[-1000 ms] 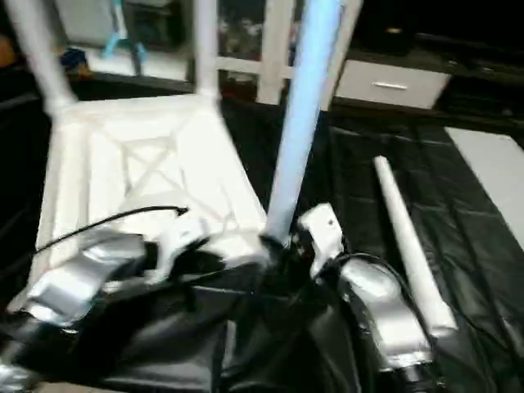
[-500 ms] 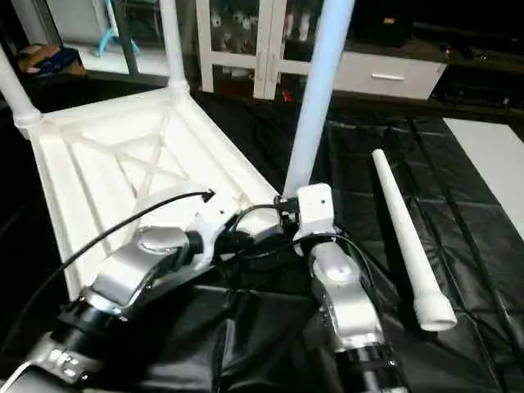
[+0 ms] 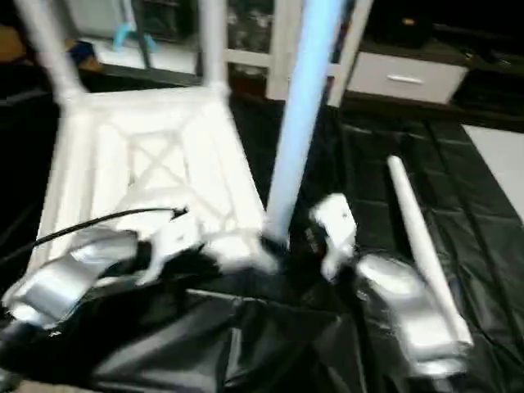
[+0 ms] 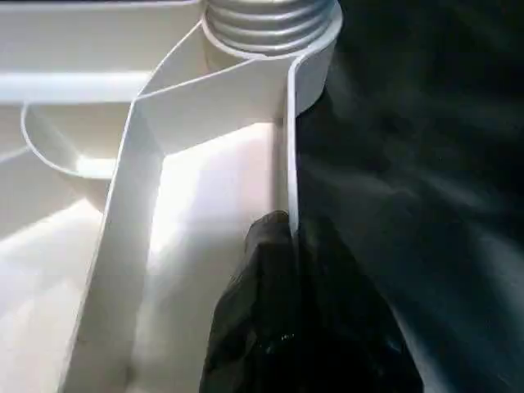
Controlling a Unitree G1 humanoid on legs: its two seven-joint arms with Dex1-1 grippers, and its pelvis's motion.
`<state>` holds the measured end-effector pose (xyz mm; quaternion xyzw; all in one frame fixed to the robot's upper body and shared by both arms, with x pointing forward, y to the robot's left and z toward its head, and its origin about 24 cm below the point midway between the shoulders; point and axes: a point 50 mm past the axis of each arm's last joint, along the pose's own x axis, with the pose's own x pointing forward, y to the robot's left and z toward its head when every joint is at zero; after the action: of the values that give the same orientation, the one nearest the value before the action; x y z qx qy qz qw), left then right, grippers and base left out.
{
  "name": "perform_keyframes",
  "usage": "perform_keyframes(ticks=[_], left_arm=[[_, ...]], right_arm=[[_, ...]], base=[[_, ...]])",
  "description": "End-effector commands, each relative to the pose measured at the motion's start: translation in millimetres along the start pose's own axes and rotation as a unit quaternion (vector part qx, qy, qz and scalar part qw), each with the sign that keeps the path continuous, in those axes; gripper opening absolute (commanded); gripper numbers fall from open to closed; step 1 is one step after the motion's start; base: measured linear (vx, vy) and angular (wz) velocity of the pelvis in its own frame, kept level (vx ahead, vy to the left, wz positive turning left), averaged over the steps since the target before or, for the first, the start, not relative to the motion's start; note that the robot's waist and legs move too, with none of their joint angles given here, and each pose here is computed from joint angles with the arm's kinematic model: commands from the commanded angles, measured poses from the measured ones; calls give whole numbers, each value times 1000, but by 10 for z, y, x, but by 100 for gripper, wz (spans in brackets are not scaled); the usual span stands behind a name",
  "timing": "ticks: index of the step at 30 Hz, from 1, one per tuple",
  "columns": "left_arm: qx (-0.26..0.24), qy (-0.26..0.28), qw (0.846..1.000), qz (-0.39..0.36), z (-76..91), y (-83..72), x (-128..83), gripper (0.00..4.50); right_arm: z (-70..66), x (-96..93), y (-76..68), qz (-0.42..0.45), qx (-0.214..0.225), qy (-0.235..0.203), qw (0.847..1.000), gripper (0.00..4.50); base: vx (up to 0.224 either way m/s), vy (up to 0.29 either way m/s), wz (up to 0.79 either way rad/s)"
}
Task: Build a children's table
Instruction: Rotate leg to tighten
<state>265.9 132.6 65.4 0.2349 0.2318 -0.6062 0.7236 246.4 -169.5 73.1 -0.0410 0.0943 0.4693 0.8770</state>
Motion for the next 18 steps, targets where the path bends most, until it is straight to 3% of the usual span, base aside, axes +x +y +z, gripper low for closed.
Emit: perform_keyframes(ticks=[1, 7, 17, 18], left_arm=[[-23, 21, 998, -60, -167, -145, 95, 0], [-17, 16, 997, -69, -174, -148, 64, 0], [-10, 11, 996, -83, -151, -164, 82, 0], [-9, 11, 996, -85, -148, -164, 86, 0]], right_arm=[[6, -76, 13, 38, -7, 4, 999, 372], [-43, -154, 11, 72, -17, 31, 997, 372], [-48, -26, 52, 99, -18, 8, 995, 372], [-66, -1, 52, 100, -17, 8, 995, 354]], base=[[0, 0, 0], [0, 0, 0], [0, 0, 0], [0, 0, 0]])
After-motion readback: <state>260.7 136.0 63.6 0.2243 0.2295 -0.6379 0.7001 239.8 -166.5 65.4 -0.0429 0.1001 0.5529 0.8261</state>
